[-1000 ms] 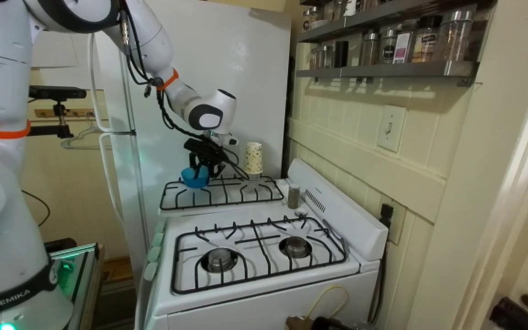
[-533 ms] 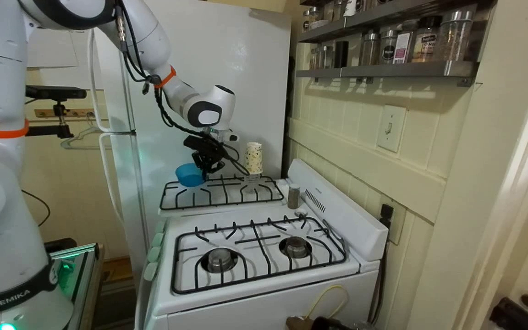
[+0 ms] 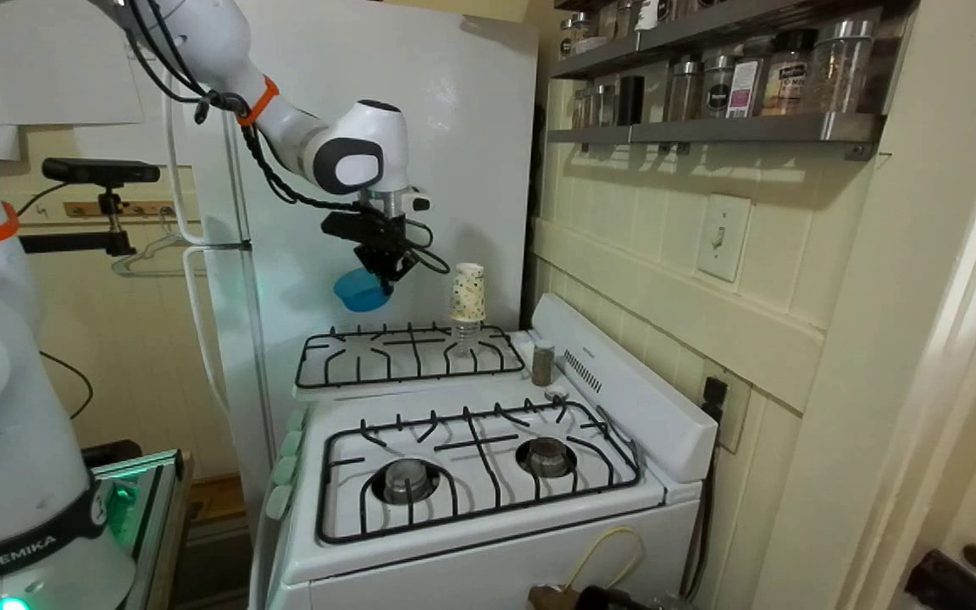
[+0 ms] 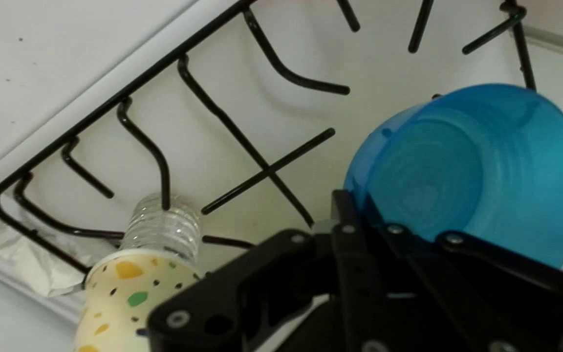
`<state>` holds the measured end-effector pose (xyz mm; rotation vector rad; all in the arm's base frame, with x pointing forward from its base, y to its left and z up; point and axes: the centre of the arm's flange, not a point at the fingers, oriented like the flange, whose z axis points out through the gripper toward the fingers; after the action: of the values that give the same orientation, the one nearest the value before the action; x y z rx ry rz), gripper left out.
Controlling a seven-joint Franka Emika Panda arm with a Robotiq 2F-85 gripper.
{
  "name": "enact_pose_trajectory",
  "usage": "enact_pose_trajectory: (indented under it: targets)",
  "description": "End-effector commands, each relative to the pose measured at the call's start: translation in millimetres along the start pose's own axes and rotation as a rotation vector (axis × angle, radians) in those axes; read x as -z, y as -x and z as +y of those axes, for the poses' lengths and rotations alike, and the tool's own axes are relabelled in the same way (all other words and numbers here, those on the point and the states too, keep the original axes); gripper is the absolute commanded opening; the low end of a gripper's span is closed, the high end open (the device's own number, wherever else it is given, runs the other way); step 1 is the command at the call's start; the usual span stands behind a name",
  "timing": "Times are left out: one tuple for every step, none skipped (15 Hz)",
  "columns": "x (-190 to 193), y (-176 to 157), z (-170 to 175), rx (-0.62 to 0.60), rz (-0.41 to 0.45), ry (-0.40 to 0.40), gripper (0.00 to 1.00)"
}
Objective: Put the blue bowl on top of the cream cup
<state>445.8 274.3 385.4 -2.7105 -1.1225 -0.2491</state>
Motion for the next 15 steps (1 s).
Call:
enact_pose_trajectory:
  targets:
    - [63,11,12,-0.119,0.01,0.045,0.01]
    - [85,8,26,-0.167,-0.001,0.024,0.01]
    - [100,10,39,-0.21,0.002,0.0,0.01]
    - [121,11,59,-0.253,-0.02,-0.052,0.01]
    - [133,18,71,-0.274,-0.039,-0.096,0.01]
    - [139,22,85,-0.294,-0.084,-0.141,0.01]
    - [139,30,90,-0.298,-0.111,-0.162,0.01]
    - [134,31,77,-0.274,-0.066,-0.099,0.04]
    - [140,36,86,-0.289,-0.082,-0.119,0.04]
    - [142,38,91,-0.296,-0.086,-0.127,0.04]
    - [140,38,92,-0.298,-0.089,-0.131,0.01]
    - [133,32,98,-0.33,-0.082,-0.108,0.01]
    - [134,18,107,-0.352,-0.043,-0.105,0.01]
    - [138,8,115,-0.369,-0.016,-0.093,0.01]
    - [145,0,125,-0.408,0.012,-0.074,0.01]
